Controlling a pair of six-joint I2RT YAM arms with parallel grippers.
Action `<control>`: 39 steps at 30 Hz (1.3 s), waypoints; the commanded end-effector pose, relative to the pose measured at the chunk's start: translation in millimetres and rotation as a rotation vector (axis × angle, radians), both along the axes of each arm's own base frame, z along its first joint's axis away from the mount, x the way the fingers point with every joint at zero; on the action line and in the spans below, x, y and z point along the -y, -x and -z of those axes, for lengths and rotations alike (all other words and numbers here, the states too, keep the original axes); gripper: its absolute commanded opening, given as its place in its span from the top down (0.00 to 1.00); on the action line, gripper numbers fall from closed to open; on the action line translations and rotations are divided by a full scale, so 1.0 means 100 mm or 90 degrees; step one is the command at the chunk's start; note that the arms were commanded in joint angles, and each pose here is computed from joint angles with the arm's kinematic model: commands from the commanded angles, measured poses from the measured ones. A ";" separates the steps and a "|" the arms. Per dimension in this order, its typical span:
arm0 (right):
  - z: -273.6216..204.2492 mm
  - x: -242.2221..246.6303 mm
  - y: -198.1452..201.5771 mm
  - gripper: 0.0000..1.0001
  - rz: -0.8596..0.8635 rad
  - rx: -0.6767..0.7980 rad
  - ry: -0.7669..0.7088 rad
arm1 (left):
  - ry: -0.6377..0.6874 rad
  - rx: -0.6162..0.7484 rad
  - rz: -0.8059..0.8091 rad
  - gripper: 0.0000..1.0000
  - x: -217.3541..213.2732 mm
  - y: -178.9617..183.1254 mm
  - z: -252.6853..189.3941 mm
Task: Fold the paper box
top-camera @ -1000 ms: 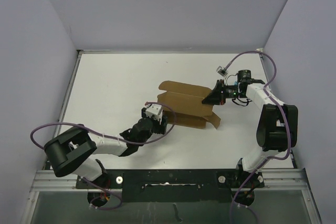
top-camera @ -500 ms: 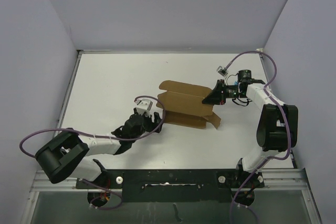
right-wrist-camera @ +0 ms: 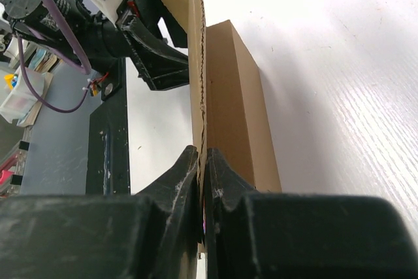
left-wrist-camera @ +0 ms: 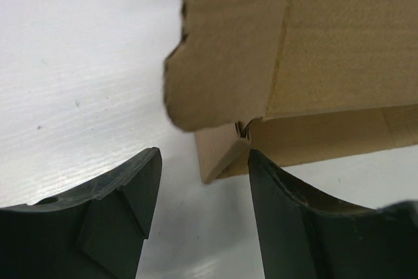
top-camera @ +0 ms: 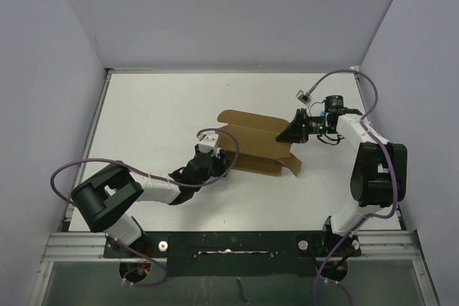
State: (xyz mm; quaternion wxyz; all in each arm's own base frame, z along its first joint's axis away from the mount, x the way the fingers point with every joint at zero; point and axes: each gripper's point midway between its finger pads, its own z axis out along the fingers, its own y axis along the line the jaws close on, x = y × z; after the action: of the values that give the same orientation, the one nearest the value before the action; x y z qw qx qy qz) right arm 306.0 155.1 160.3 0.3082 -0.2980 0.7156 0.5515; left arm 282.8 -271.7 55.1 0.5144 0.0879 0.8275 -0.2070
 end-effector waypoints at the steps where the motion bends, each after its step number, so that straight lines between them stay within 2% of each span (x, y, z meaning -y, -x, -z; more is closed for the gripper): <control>1: -0.15 0.00 -0.01 1.00 -0.003 0.046 -0.006 | -0.005 0.061 -0.069 0.52 0.07 -0.28 -0.18; 4: -0.15 -0.01 -0.01 1.00 -0.004 0.046 -0.006 | -0.018 0.062 -0.091 0.61 0.06 -0.35 -0.14; 8: -0.14 -0.01 -0.01 1.00 -0.004 0.046 -0.006 | -0.035 0.060 -0.105 0.68 0.07 -0.41 -0.05; 12: -0.14 -0.01 -0.01 1.00 -0.004 0.044 -0.006 | -0.055 0.052 -0.108 0.81 0.09 -0.45 0.03; 14: -0.13 -0.02 -0.01 1.00 -0.005 0.044 -0.006 | -0.066 0.045 -0.111 0.91 0.09 -0.45 0.06; 17: -0.14 -0.02 -0.01 1.00 -0.004 0.044 -0.006 | -0.072 0.040 -0.110 0.93 0.08 -0.45 0.07; 26: -0.18 -0.03 0.00 1.00 -0.006 0.048 -0.015 | -0.129 0.042 -0.142 0.94 -0.09 -0.46 0.01; 30: -0.18 -0.03 0.00 1.00 -0.006 0.045 -0.018 | -0.131 0.059 -0.141 0.82 -0.09 -0.49 -0.06; 39: -0.19 -0.02 0.00 1.00 -0.005 0.046 -0.020 | -0.102 0.091 -0.106 0.66 0.02 -0.50 -0.23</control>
State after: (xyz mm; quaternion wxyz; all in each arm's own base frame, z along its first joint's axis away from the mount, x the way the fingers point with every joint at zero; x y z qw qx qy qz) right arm 309.1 156.3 160.8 0.3131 -0.2995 0.7125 0.5518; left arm 323.0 -271.5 44.2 0.5435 0.0882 0.8316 -0.0723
